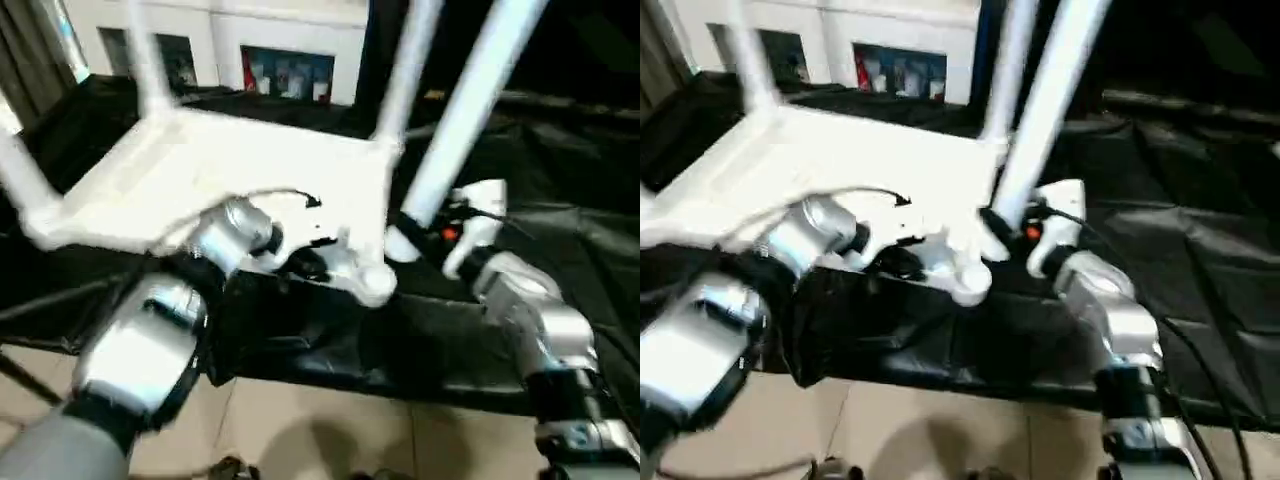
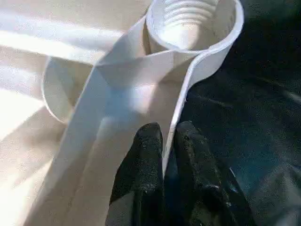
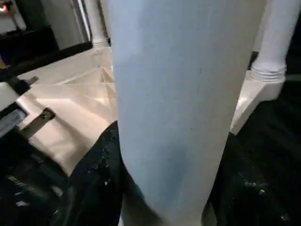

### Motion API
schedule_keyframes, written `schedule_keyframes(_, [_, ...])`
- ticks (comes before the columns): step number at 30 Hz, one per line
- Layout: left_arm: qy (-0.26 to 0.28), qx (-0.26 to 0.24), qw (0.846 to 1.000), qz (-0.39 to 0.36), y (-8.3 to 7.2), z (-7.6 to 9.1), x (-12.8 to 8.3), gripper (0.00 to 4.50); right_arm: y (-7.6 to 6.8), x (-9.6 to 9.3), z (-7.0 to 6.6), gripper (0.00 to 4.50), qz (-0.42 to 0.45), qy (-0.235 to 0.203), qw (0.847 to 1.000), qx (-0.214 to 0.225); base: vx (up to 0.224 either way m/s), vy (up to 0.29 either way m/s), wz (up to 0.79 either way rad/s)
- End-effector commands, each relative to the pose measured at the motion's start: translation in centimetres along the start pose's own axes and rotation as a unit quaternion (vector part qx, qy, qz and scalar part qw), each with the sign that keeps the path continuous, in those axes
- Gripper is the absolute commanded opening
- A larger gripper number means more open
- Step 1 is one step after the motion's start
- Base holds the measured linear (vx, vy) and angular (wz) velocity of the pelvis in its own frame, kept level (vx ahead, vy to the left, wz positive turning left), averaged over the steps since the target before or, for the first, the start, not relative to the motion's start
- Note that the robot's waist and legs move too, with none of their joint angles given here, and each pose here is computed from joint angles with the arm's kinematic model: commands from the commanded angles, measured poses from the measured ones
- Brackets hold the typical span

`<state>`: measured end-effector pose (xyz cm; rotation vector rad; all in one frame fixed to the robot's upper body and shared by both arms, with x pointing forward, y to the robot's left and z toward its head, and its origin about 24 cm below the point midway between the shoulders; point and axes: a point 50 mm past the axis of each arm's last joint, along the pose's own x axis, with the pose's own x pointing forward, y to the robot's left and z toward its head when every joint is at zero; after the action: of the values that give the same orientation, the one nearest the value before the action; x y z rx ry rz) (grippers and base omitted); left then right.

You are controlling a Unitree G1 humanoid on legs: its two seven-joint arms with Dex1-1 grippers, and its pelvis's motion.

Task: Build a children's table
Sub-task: Insert table leg to table base

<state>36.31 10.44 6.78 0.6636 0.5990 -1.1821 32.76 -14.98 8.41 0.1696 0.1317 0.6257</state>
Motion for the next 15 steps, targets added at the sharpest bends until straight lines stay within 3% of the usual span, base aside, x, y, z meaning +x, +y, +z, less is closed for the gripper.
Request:
schedule_keyframes(1, [0.065, -0.078, 0.995, 0.024, -1.3, -5.2, 0.5, 0.28, -0.3, 0.3, 0.7, 1.93, -0.002, -0.009, 1.000, -0.005, 0.000, 0.000, 0.00])
schedule_keyframes(4, [0.060, -0.059, 0.996, 0.039, -1.7, -6.0, 0.2, 0.27, -0.4, 0.6, 0.8, 1.93, -0.004, -0.013, 1.000, 0.008, -0.015, 0.007, -0.06])
schedule_keyframes(8, [0.031, -0.048, 0.997, 0.050, -1.8, -5.8, 0.0, 0.17, -0.6, 0.5, 0.9, 1.93, -0.010, -0.015, 1.000, 0.011, -0.023, 0.011, -0.10])
schedule_keyframes(10, [-0.024, -0.022, 0.997, 0.066, -1.8, -4.9, 0.0, 0.09, -0.9, 0.4, 1.0, 1.93, -0.017, -0.019, 1.000, 0.014, 0.000, 0.000, 0.00])
schedule_keyframes(11, [-0.075, -0.015, 0.994, 0.074, -1.7, -4.0, -0.2, 0.09, -1.1, 0.3, 1.0, 1.93, -0.025, -0.027, 0.999, 0.021, 0.000, 0.000, 0.00])
schedule_keyframes(12, [-0.084, -0.015, 0.993, 0.078, -1.7, -3.8, -0.3, 0.06, -1.1, 0.2, 1.0, 1.93, -0.026, -0.028, 0.999, 0.023, -0.031, 0.051, -0.19])
schedule_keyframes(13, [-0.115, -0.030, 0.988, 0.096, -1.2, -3.2, -0.6, 0.57, -1.2, 0.0, 1.0, 1.93, -0.034, -0.036, 0.998, 0.033, 0.000, 0.000, 0.00])
schedule_keyframes(15, [-0.142, -0.034, 0.983, 0.108, -1.0, -2.6, -1.0, 0.64, -1.2, -0.2, 0.8, 1.93, -0.042, -0.040, 0.998, 0.039, 0.000, 0.000, 0.00])
